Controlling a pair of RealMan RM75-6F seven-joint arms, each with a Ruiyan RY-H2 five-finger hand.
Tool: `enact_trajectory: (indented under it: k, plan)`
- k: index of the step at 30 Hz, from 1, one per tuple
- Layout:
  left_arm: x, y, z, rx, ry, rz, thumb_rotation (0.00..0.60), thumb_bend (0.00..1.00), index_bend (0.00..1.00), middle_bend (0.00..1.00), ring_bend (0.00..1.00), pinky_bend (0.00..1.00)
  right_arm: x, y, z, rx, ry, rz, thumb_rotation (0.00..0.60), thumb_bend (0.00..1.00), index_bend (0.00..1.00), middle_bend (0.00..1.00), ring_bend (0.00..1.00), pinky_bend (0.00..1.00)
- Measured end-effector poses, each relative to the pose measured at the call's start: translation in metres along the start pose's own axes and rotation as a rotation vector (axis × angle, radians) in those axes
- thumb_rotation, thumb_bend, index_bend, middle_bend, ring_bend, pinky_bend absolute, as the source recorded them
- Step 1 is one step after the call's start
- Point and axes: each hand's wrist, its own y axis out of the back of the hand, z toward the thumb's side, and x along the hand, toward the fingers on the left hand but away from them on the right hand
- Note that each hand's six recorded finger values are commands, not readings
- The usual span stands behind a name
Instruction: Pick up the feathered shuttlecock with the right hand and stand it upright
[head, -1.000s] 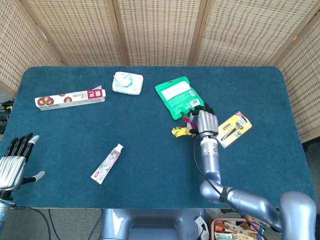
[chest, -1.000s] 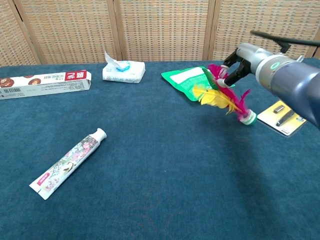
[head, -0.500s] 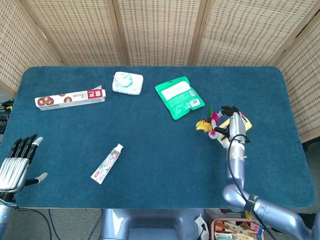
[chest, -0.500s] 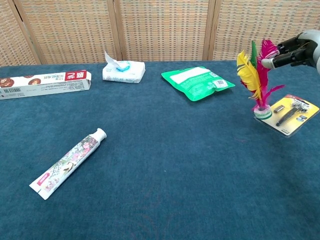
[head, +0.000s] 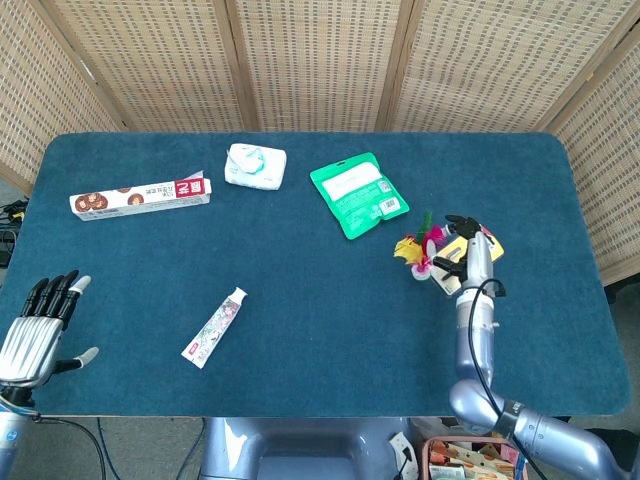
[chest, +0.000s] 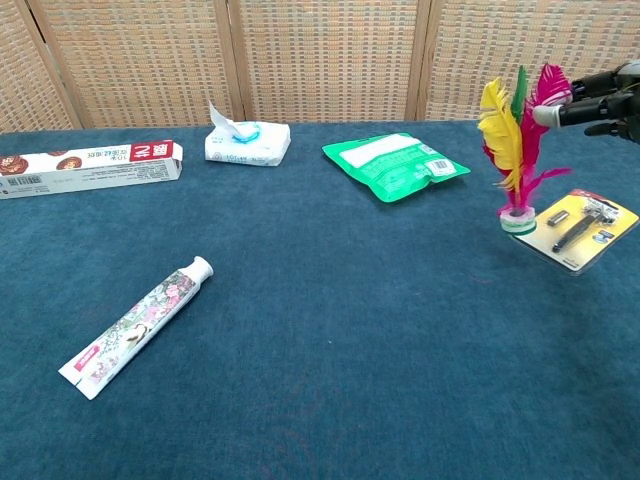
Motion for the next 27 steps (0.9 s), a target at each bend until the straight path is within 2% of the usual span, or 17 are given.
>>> enact_trajectory:
  k: [6,9,27]
  plan:
    - [-0.001,0.002,0.0,-0.006,-0.003,0.004,0.6,0.15,0.0,0.0,0.0,0.0,0.005,-0.004,-0.005,-0.156,0.002,-0.046,0.6,0.43,0.62,0.21,0.0,0.09]
    - [-0.001,0.002,0.001,-0.007,-0.006,0.006,0.6,0.15,0.0,0.0,0.0,0.0,0.007,-0.008,-0.01,-0.198,0.005,-0.06,0.6,0.43,0.62,0.21,0.0,0.09]
    - [-0.003,0.003,0.001,-0.008,-0.007,0.009,0.6,0.15,0.0,0.0,0.0,0.0,0.016,-0.027,-0.04,-0.187,-0.036,-0.045,0.6,0.43,0.62,0.21,0.0,0.09]
